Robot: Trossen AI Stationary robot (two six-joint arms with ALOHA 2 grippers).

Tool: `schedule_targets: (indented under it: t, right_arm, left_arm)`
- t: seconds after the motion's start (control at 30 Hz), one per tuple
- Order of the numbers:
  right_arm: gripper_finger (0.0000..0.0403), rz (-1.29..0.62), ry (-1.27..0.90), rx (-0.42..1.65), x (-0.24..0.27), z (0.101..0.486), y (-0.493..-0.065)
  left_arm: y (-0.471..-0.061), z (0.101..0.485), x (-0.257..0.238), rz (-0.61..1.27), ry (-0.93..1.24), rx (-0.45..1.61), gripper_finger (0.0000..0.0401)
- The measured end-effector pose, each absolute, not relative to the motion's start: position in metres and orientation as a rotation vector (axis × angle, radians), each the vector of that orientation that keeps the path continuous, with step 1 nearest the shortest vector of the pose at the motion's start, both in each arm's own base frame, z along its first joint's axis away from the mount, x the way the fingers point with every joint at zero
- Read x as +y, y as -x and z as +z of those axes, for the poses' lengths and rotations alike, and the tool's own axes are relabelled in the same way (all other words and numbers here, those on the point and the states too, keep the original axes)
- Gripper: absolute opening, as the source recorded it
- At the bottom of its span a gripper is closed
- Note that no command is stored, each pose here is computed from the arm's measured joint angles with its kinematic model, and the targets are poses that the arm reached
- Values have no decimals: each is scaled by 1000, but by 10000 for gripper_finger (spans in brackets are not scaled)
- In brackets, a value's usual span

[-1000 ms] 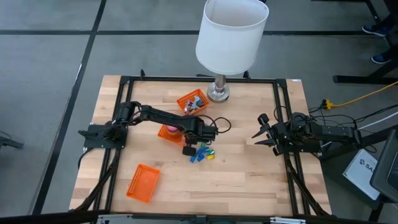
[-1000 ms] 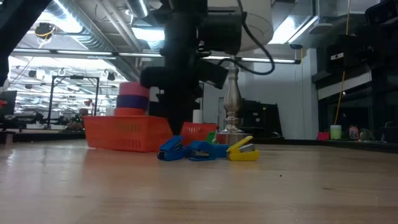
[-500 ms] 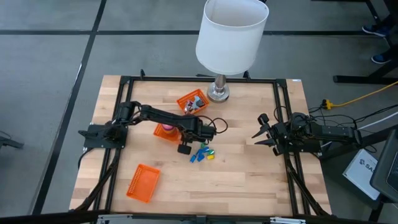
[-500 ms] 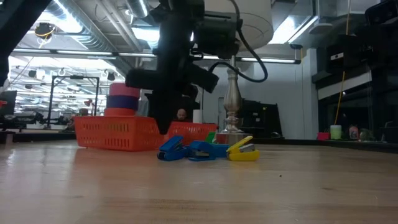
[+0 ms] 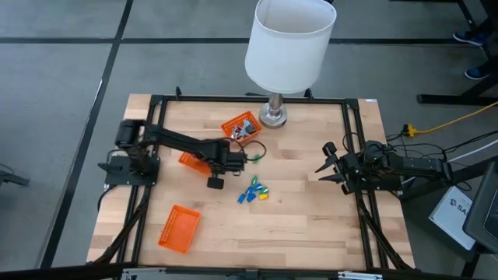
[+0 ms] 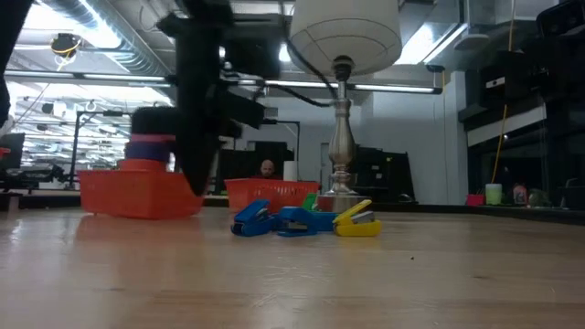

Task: Pick and place Stapler, Stapler remover, tape
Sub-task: Adjust the middle orange bin, then move the bottom orange bin to the middle of the table

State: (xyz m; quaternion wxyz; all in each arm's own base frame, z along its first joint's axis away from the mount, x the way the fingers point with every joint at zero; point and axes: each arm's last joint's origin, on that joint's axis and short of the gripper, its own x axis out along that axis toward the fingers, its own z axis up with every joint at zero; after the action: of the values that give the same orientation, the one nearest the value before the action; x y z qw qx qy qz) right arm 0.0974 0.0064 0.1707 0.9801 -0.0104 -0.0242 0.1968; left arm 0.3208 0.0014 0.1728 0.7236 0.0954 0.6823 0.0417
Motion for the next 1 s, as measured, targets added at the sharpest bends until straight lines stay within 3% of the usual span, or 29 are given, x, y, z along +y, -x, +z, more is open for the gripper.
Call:
schedule_targets:
  t: [0.33, 0.57, 0.73, 1.0]
  right_arm:
    - [129, 396, 21, -48, 6, 171, -97]
    - [129, 396, 20, -47, 6, 171, -97]
    - [129, 396, 21, -47, 6, 170, -97]
    - [129, 396, 21, -47, 6, 171, -97]
  left_arm:
    - [-267, 164, 26, 295, -241, 1506, 1]
    - [-265, 172, 37, 368, -185, 1409, 2]
    - [-277, 188, 30, 345, -150, 1322, 3]
    - [-292, 224, -15, 109, 69, 1283, 2]
